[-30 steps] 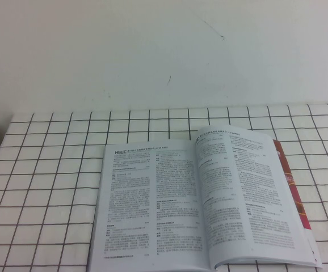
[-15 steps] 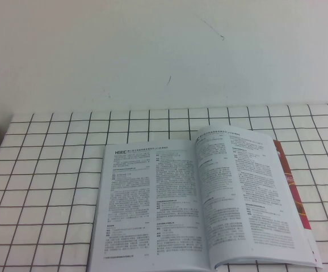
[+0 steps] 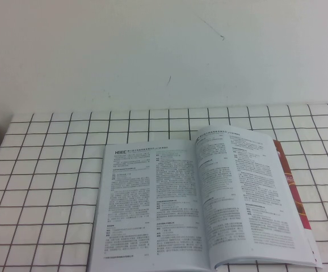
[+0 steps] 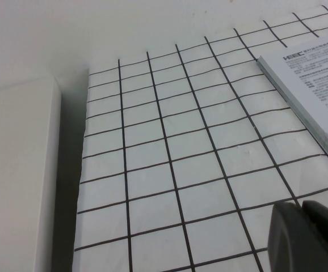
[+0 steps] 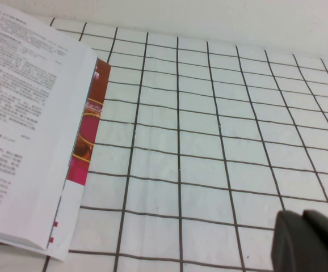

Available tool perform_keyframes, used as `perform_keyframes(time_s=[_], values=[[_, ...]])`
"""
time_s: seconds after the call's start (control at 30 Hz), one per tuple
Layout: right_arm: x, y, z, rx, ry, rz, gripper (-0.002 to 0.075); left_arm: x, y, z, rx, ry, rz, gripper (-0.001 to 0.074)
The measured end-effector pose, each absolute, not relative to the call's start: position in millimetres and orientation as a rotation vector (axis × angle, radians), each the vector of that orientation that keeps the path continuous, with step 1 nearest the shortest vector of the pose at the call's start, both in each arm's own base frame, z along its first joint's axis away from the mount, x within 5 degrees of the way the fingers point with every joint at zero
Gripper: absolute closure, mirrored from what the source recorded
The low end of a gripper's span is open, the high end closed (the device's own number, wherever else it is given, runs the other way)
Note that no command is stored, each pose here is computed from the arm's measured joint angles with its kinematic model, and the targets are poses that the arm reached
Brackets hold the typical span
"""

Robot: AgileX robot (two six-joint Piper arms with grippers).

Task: Close book
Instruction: 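Close the open booklet and leave it lying on the table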

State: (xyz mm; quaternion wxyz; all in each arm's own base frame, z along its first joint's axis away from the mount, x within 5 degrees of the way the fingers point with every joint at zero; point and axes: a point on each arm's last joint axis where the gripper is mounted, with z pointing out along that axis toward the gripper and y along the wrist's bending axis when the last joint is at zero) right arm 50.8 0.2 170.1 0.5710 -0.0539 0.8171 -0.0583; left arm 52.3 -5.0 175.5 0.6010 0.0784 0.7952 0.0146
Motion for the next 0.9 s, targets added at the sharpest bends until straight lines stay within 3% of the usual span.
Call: perform_keyframes(time_s=[0.23, 0.47, 0.63, 0.9], values=[[53, 0, 173, -0.097, 1.858, -0.119, 0.0729, 54, -7, 181, 0.092, 1.769, -0.071, 0.0739], [55, -9, 212, 0.21, 1.398, 0.022, 0.0729, 56, -1, 208, -0.267, 1.457, -0.342, 0.0739], [48, -21, 229, 0.364, 1.163, 0.026, 0.0729, 55, 3, 213, -0.348, 1.388, -0.383, 0.0739], [44, -25, 235, 0.356, 1.095, -0.054, 0.0729, 54, 9, 220, -0.415, 1.287, -0.388, 0.0739]])
